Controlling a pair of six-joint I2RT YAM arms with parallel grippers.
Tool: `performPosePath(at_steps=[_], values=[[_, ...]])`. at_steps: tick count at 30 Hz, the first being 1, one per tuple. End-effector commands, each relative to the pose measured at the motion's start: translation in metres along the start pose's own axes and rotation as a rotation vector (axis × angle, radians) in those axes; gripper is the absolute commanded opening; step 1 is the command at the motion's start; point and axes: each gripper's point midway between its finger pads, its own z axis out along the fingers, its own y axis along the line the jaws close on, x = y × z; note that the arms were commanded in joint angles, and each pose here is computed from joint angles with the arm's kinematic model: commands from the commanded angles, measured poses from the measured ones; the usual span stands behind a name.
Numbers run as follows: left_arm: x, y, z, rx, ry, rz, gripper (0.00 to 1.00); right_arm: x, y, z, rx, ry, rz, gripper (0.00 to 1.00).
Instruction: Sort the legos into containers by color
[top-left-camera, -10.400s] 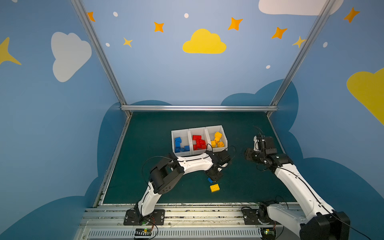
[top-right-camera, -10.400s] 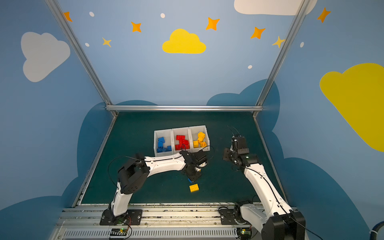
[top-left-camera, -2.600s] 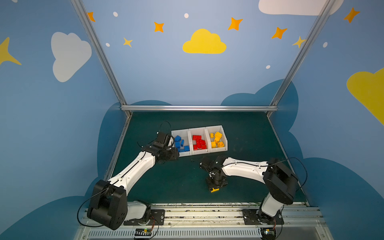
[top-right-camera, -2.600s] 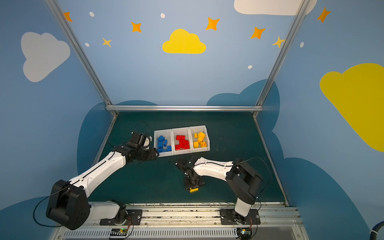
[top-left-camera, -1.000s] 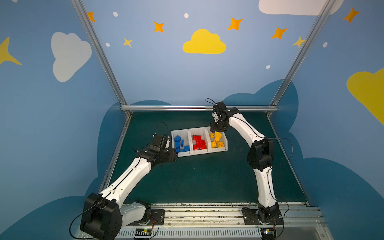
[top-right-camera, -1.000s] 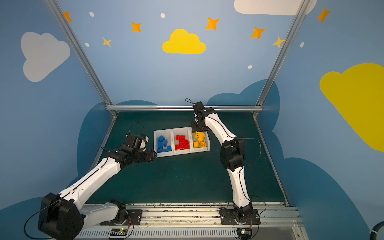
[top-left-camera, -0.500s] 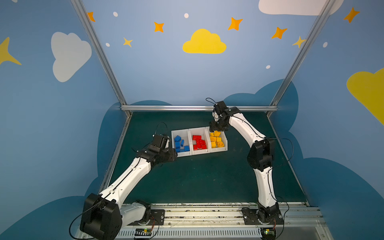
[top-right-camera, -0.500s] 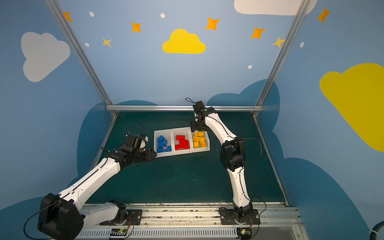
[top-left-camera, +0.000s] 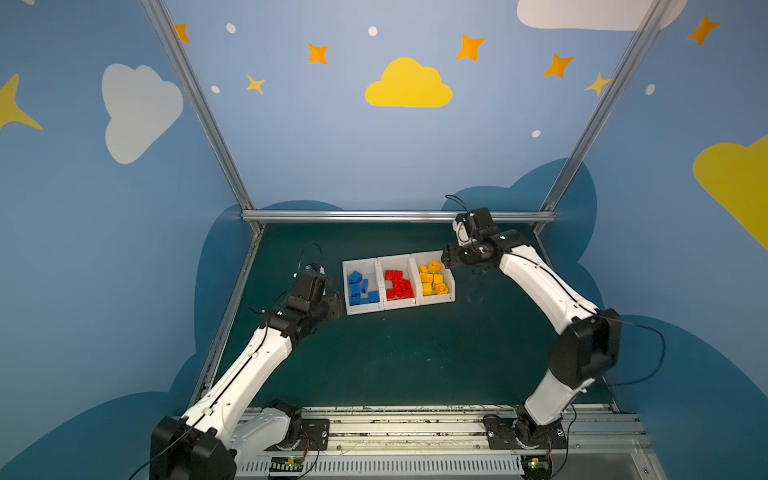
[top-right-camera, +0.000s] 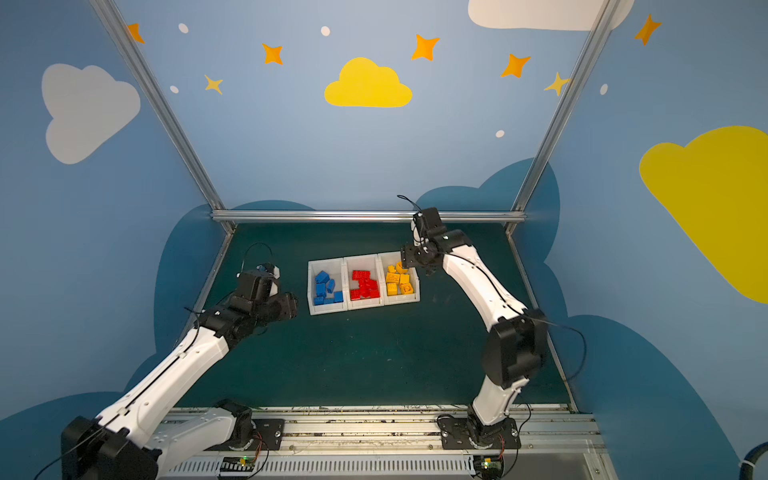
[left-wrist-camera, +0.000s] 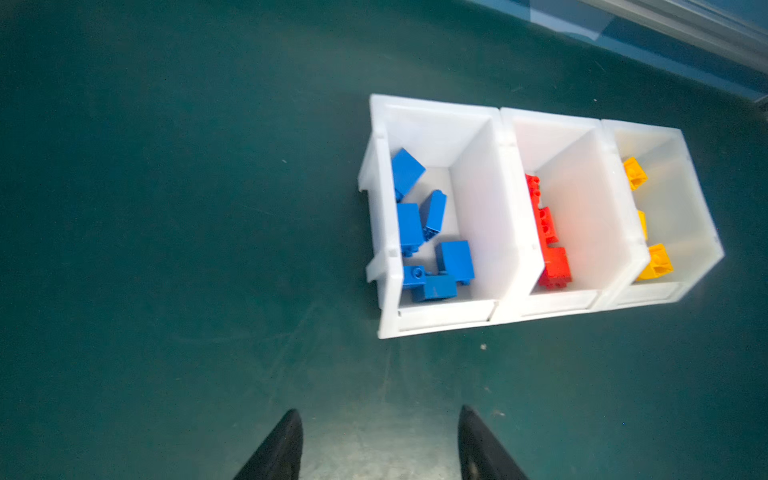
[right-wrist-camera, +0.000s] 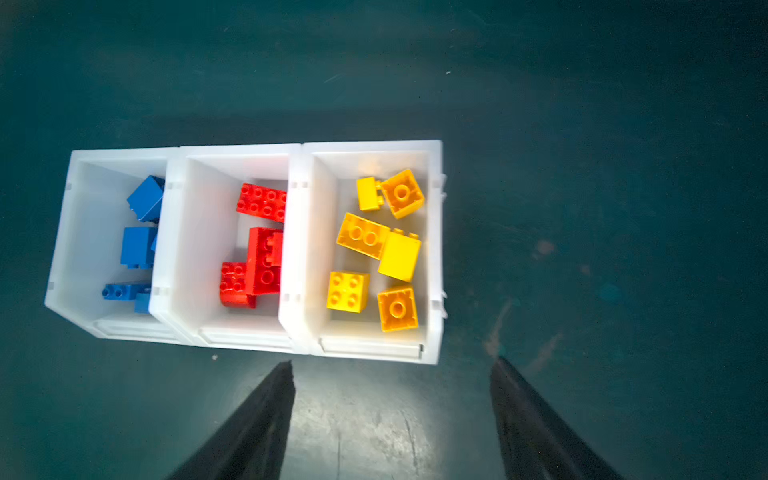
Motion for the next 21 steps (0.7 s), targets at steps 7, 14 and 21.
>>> performPosePath(at_steps=[7, 14, 21], values=[[-0.048, 0.068, -0.031, -0.228, -0.417, -0.040, 0.95, 0.008, -0.108, -0.074, 0.268, -0.518, 0.117, 0.85], [-0.039, 0.098, 0.009, -0.313, -0.593, 0.123, 1.00, 0.073, -0.153, -0.031, 0.368, -0.509, 0.158, 0.89], [-0.019, 0.133, 0.065, -0.325, -0.445, 0.022, 1.00, 0.108, -0.171, 0.034, 0.425, -0.369, 0.108, 0.99]])
